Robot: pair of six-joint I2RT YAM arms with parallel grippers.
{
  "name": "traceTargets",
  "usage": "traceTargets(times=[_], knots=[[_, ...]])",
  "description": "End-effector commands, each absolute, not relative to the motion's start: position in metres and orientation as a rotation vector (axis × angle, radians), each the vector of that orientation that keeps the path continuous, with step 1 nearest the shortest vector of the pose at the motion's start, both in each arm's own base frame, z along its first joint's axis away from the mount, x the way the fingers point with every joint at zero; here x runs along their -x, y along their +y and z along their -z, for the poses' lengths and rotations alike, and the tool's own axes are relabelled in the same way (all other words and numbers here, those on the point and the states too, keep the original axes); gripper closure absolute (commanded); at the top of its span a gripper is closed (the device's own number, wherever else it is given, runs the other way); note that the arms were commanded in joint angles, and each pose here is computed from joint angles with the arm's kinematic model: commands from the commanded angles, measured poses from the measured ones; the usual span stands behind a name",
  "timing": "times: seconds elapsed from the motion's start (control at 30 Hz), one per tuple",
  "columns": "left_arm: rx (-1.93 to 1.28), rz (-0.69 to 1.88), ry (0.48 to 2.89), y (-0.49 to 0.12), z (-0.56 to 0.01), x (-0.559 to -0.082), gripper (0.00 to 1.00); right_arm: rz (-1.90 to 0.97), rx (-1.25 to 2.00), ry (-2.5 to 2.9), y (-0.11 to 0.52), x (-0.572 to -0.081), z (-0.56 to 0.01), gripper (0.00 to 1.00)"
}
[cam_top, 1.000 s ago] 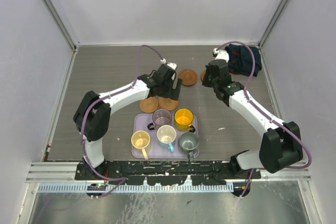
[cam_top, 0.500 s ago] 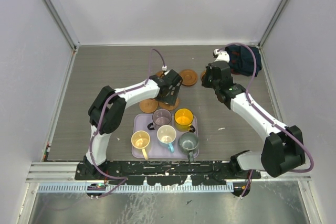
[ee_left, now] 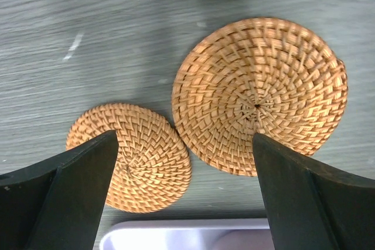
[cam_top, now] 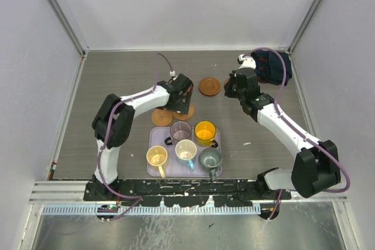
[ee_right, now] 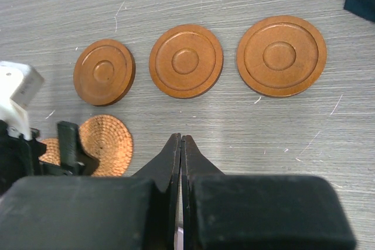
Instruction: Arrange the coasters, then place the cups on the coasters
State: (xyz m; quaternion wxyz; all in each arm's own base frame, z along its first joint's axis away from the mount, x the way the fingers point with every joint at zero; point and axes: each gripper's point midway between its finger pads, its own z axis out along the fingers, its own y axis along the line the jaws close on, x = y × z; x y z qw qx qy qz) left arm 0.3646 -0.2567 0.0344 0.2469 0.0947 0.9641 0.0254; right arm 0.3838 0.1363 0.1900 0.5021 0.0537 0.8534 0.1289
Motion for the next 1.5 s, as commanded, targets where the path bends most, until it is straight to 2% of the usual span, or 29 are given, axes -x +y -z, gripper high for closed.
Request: traceTargets(times=[0.0,0.37,0.87,1.47], knots=[[-0.124,-0.168,2.695,-0.195,-0.021,-0.364,0.02,-0.345,-0.133,2.001,0.141,-0.39,-0.208,0.98],[0.061,-0.19,2.735,-0.138,-0.008,-0.377,0.02,-0.337,-0.139,2.024,0.14,-0.389,-0.203,0.98],[0.313,-0.124,2.706,-0.077,-0.01,-0.428,0.02,-0.332,-0.147,2.036,0.139,-0.386,-0.205,0.98],[0.29,-0.084,2.693,-0.078,-0.02,-0.466,0.02,-0.323,-0.16,2.04,0.137,-0.386,-0.204,0.98]])
